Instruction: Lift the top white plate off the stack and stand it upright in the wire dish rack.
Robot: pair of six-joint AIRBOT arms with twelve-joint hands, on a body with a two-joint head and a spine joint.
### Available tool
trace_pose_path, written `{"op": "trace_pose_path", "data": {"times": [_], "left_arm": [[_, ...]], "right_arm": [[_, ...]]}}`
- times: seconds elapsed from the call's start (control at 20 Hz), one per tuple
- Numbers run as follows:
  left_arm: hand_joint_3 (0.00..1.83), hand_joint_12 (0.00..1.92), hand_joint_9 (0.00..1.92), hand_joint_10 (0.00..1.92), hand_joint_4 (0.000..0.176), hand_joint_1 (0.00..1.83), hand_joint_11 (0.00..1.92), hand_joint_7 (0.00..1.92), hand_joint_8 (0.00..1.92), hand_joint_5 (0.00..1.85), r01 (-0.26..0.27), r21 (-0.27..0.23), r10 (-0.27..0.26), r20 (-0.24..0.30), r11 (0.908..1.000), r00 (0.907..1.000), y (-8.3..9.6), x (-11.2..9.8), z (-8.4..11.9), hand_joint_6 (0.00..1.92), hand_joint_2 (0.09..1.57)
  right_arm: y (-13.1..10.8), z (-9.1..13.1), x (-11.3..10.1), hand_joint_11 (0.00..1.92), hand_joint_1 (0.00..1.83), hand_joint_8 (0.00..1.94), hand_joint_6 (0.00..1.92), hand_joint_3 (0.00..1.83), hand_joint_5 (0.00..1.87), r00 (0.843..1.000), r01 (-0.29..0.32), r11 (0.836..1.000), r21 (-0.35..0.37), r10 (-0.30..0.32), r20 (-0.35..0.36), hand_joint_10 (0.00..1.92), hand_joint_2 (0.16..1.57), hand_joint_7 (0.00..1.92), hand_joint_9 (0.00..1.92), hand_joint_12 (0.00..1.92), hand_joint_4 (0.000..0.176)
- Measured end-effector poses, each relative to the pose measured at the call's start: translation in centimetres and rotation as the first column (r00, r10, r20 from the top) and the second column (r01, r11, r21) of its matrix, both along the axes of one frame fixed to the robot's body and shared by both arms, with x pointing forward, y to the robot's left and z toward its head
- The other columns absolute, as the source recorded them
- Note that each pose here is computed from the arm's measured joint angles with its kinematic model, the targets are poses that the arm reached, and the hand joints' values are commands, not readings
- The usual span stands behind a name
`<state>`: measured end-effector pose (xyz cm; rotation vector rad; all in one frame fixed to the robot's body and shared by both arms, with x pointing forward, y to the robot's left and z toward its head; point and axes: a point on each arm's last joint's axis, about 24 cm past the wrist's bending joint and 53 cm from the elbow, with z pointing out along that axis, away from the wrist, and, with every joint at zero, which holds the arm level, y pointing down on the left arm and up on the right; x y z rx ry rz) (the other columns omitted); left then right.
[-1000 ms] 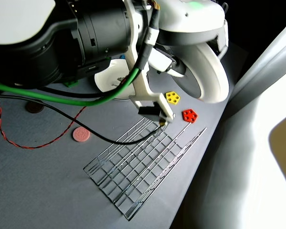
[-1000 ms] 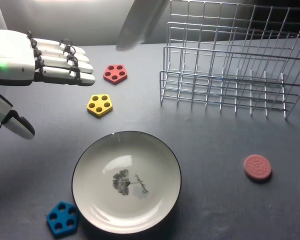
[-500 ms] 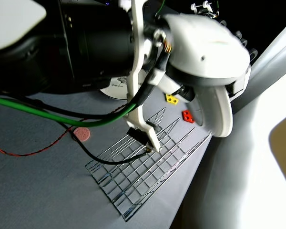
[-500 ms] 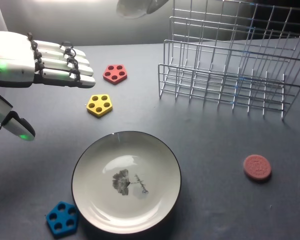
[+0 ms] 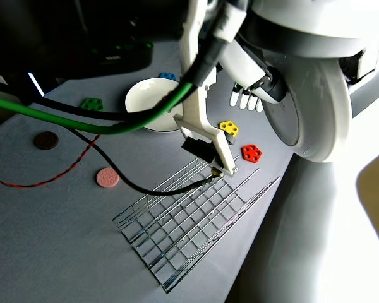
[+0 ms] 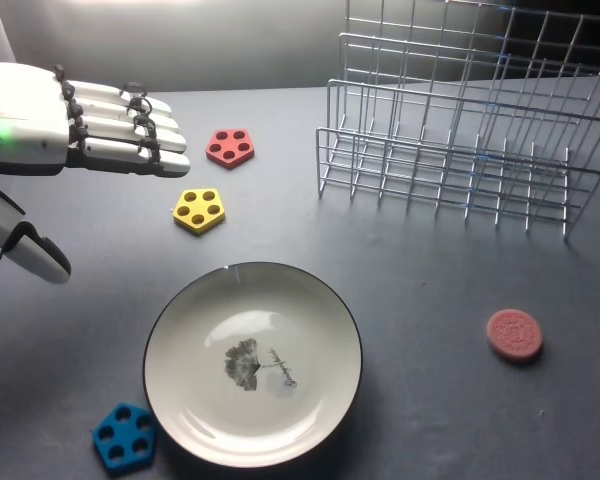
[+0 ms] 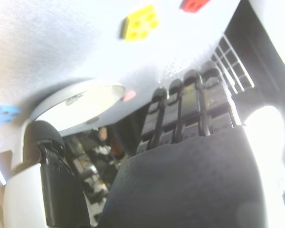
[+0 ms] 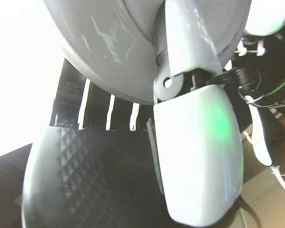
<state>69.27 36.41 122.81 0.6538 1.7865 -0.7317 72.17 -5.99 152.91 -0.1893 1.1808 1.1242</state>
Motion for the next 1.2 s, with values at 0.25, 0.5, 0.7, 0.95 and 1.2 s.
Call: {"op": "trace_pose_path", "data": {"times": [0.25,0.5,0.7,0.95,1.2], "left_arm": [[0.00,0.00,0.00,0.00,0.000,0.38,0.00,0.00,0.00,0.00,0.001,0.007,-0.001,0.009,1.0000,1.0000,0.1,0.0,0.1,0.00,0.99],[0.00,0.00,0.00,0.00,0.000,0.35,0.00,0.00,0.00,0.00,0.001,0.002,-0.001,0.014,1.0000,0.9999,0.1,0.0,0.2,0.00,0.98],[0.00,0.00,0.00,0.00,0.000,0.41,0.00,0.00,0.00,0.00,0.000,-0.005,0.000,0.018,1.0000,0.9998,0.1,0.0,0.4,0.00,0.97],[0.01,0.00,0.00,0.00,0.000,0.36,0.00,0.00,0.00,0.00,-0.004,-0.006,0.004,0.022,1.0000,0.9997,0.4,-0.1,0.7,0.00,0.99],[0.00,0.00,0.00,0.00,0.000,0.32,0.00,0.00,0.00,0.00,-0.004,-0.003,0.004,0.021,1.0000,0.9998,0.4,-0.1,0.6,0.00,0.98]], "right_arm": [[-1.4,-0.6,0.9,0.82,1.48,0.82,1.20,0.00,0.78,0.993,0.090,0.996,0.026,-0.087,-0.076,0.92,1.13,0.90,0.98,1.54,0.000],[-0.8,1.1,-0.7,0.85,1.48,0.89,1.25,0.00,0.76,0.995,0.079,0.995,0.055,-0.075,-0.068,0.95,1.14,0.86,0.94,1.50,0.000],[-1.4,0.6,-0.7,0.83,1.48,0.91,1.27,0.00,0.75,0.988,0.120,0.991,0.061,-0.114,-0.105,0.98,1.14,0.82,0.93,1.52,0.000],[-3.7,0.7,0.1,0.95,1.49,0.80,1.17,0.00,0.87,0.971,0.202,0.976,0.077,-0.190,-0.147,0.85,1.10,0.89,1.03,1.42,0.000],[-3.6,-0.5,0.7,0.90,1.49,0.73,1.13,0.00,0.86,0.959,0.218,0.975,0.045,-0.206,-0.195,0.83,1.11,0.94,1.02,1.42,0.000]]}}
